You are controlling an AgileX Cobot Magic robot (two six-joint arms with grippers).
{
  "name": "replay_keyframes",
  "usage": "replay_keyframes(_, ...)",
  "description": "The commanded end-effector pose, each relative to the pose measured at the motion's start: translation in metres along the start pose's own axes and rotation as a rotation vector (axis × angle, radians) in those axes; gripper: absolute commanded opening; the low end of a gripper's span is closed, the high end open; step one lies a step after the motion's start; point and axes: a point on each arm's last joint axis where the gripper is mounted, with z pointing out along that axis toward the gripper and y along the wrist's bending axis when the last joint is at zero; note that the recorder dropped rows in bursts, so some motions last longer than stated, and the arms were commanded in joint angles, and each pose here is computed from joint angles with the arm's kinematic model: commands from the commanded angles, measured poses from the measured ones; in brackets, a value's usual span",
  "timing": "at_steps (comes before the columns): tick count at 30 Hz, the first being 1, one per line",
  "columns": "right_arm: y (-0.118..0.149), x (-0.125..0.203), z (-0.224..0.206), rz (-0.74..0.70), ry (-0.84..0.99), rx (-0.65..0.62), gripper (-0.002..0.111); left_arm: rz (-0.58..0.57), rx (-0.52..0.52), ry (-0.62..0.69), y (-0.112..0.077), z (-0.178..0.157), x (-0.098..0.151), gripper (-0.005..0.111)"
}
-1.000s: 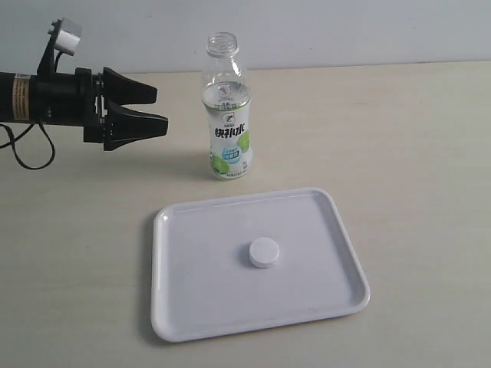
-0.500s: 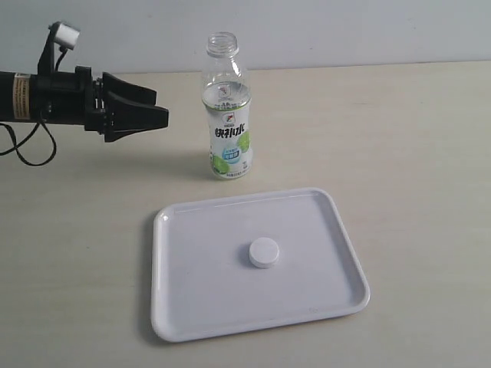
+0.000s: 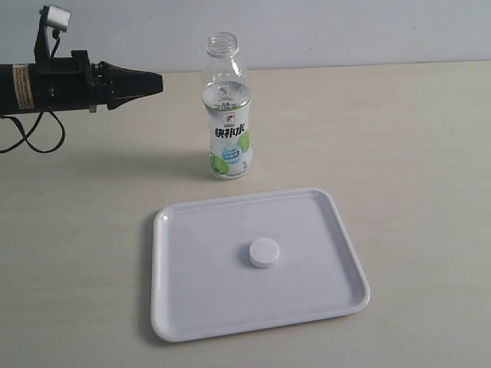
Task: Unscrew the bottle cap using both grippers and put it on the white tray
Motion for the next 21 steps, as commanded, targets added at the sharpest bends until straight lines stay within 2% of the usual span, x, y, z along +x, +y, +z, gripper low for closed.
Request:
replay_keyframes(1,-0.001,0.006,0.009,-0.014,0.036,0.021,0.056,-0.039,0.004,-0.02,-0.001,-0.002,-0.005,0.005)
replay_keyframes(4,0.002,0.011,0.022,0.014,0.041,0.015,0.052,-0.087,0.023,0.034,-0.002,-0.002,0.001,0.005)
replay_keyframes(6,0.009,0.006,0.038,0.079,-0.089,-0.048,0.046,-0.129,0.033,0.066,-0.004,-0.001,0.004,0.005)
replay_keyframes(10,0.029,0.009,0.077,0.224,-0.265,-0.226,0.02,-0.197,0.034,0.08,-0.004,-0.002,0.005,0.005)
replay_keyframes(13,0.032,0.015,0.104,0.22,-0.299,-0.214,0.0,-0.328,0.031,0.097,-0.005,-0.002,0.006,0.005)
replay_keyframes(15,0.033,0.021,0.122,0.215,-0.3,-0.19,0.0,-0.386,0.036,0.127,-0.006,-0.001,0.009,0.005)
replay_keyframes(21,0.036,0.053,0.167,0.221,-0.224,-0.151,0.0,-0.388,0.05,0.208,-0.01,0.0,0.015,0.005)
